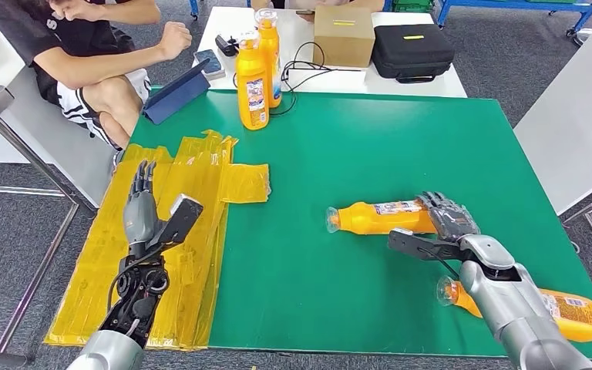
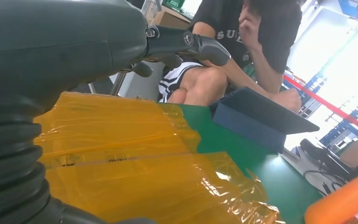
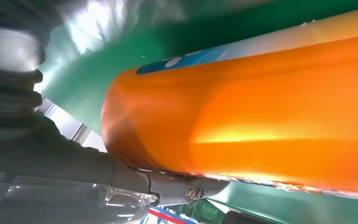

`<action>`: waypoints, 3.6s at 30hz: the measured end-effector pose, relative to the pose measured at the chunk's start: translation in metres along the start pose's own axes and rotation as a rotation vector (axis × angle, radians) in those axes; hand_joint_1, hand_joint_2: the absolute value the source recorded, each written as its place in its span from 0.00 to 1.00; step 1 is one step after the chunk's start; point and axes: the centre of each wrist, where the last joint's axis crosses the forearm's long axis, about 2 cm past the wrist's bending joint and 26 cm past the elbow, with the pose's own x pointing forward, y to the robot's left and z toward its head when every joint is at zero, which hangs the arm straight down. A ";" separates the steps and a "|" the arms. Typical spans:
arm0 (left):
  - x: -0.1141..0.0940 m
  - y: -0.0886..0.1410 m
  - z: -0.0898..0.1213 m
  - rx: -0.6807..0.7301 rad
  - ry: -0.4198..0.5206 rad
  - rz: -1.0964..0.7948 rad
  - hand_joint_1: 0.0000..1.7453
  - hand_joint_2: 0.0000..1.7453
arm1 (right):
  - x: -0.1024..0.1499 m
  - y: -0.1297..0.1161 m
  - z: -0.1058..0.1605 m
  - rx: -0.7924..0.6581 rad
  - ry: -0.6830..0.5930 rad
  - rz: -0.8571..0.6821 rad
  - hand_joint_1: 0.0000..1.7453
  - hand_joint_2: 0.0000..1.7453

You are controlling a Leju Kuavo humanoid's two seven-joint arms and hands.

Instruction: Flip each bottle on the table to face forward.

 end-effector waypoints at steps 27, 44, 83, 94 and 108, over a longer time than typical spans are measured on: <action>0.013 -0.001 -0.007 -0.023 0.005 0.005 0.00 1.00 | 0.051 -0.008 -0.016 0.065 0.013 0.041 1.00 1.00; 0.011 -0.002 -0.005 -0.009 -0.003 0.006 0.00 1.00 | 0.085 -0.011 -0.022 -0.038 -0.085 0.033 1.00 1.00; 0.073 0.018 0.019 -0.262 -0.418 1.000 0.00 1.00 | 0.293 -0.004 0.001 -0.532 -0.611 -0.644 1.00 1.00; 0.087 0.014 0.006 -0.263 -0.410 0.996 0.00 1.00 | 0.357 0.024 0.032 -0.471 -0.784 -0.580 1.00 1.00; 0.088 0.009 0.008 -0.249 -0.373 1.042 0.00 1.00 | 0.383 0.045 0.051 -0.378 -0.885 -0.566 1.00 1.00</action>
